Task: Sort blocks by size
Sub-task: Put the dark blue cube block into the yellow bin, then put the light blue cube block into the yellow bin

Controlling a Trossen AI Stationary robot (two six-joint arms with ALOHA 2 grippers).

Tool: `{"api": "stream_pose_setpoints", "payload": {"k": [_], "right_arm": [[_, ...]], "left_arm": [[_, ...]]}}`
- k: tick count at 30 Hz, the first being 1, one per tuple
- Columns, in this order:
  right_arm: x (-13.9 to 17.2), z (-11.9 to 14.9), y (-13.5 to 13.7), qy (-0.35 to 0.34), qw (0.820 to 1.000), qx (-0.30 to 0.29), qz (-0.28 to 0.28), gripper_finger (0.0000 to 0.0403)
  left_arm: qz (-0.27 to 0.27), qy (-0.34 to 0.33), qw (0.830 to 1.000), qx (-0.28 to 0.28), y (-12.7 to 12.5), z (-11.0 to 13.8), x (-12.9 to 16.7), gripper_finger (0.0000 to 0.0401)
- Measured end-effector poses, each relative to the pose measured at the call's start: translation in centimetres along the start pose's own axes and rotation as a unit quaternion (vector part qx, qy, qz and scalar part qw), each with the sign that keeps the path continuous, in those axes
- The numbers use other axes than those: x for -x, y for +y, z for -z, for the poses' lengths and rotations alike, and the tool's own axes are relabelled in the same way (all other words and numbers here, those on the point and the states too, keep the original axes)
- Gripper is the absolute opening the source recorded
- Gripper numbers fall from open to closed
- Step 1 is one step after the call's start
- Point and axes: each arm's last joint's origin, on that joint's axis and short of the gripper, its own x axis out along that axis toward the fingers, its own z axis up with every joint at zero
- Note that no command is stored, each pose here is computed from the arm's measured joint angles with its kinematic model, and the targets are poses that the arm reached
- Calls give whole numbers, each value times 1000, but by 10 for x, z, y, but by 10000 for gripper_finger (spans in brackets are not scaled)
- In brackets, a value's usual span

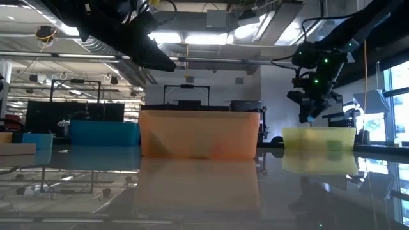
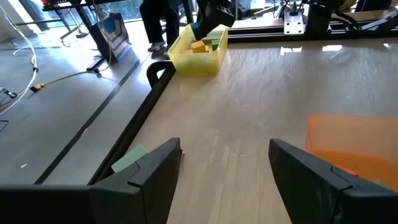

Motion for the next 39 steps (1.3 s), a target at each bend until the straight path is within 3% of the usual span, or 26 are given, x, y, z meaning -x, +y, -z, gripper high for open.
{"api": "stream_pose_setpoints", "payload": {"k": [19, 31, 39], "right_arm": [[-20, 12, 0, -10, 1000, -23, -8, 140], [-19, 11, 0, -10, 1000, -5, 0, 235], [30, -11, 1, -48, 997, 6, -63, 280]], "left_arm": [[-1, -2, 1000, 6, 0, 0, 0, 232], [0, 2, 1000, 15, 0, 0, 0, 232], [-1, -3, 1000, 17, 0, -1, 0, 232]]}}
